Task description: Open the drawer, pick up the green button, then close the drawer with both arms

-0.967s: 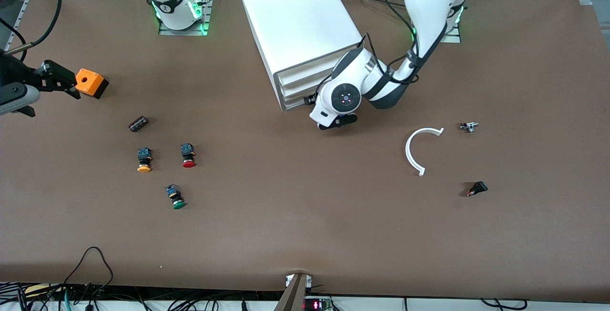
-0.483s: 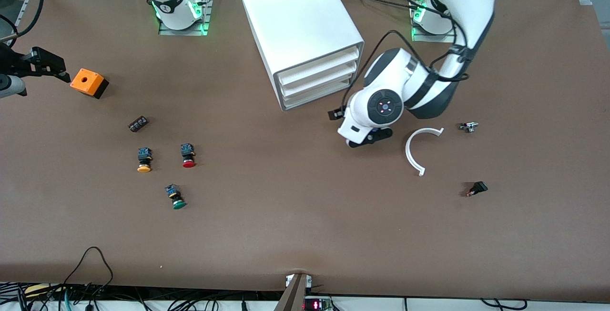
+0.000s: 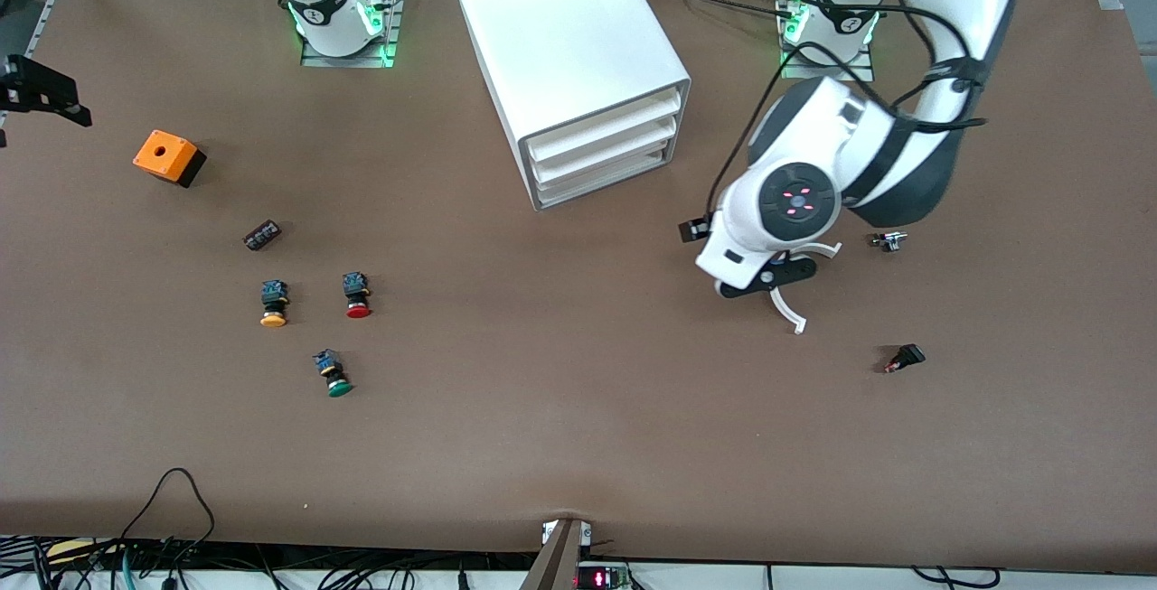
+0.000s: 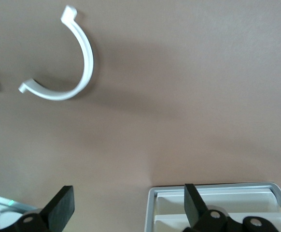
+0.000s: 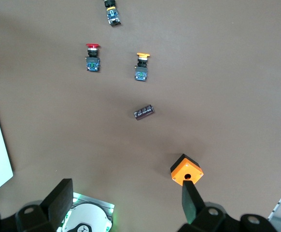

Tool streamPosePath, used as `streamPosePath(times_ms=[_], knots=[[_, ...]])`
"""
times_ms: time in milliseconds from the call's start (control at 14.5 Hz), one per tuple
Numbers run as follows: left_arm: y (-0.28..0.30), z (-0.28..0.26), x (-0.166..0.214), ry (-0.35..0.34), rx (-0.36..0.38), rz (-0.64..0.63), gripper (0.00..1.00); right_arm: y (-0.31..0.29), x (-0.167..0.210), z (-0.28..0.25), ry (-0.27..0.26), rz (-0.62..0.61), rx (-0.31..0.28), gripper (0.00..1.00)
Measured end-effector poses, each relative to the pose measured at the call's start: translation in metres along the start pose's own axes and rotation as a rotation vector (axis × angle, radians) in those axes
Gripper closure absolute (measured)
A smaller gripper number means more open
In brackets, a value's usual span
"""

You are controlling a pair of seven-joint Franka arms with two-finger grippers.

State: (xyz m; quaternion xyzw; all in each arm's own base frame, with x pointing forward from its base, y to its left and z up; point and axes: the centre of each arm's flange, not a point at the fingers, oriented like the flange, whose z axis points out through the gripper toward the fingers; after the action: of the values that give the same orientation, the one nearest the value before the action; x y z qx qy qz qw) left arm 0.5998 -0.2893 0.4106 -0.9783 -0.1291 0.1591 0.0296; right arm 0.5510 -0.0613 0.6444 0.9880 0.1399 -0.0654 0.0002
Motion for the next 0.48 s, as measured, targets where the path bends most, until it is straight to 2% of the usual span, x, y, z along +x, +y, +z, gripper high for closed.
streamPosePath(times_ms=[207, 345, 483], knots=[[-0.021, -0.040, 0.000, 0.045, -0.017, 0.008, 0.00, 0.009, -0.006, -0.003, 0.006, 0.020, -0.003, 0.00], [-0.037, -0.065, -0.004, 0.104, 0.018, 0.056, 0.00, 0.012, -0.011, -0.007, 0.013, 0.028, -0.004, 0.00], [-0.058, -0.087, -0.008, 0.130, 0.039, 0.119, 0.00, 0.009, -0.011, -0.009, 0.016, 0.022, -0.005, 0.00]])
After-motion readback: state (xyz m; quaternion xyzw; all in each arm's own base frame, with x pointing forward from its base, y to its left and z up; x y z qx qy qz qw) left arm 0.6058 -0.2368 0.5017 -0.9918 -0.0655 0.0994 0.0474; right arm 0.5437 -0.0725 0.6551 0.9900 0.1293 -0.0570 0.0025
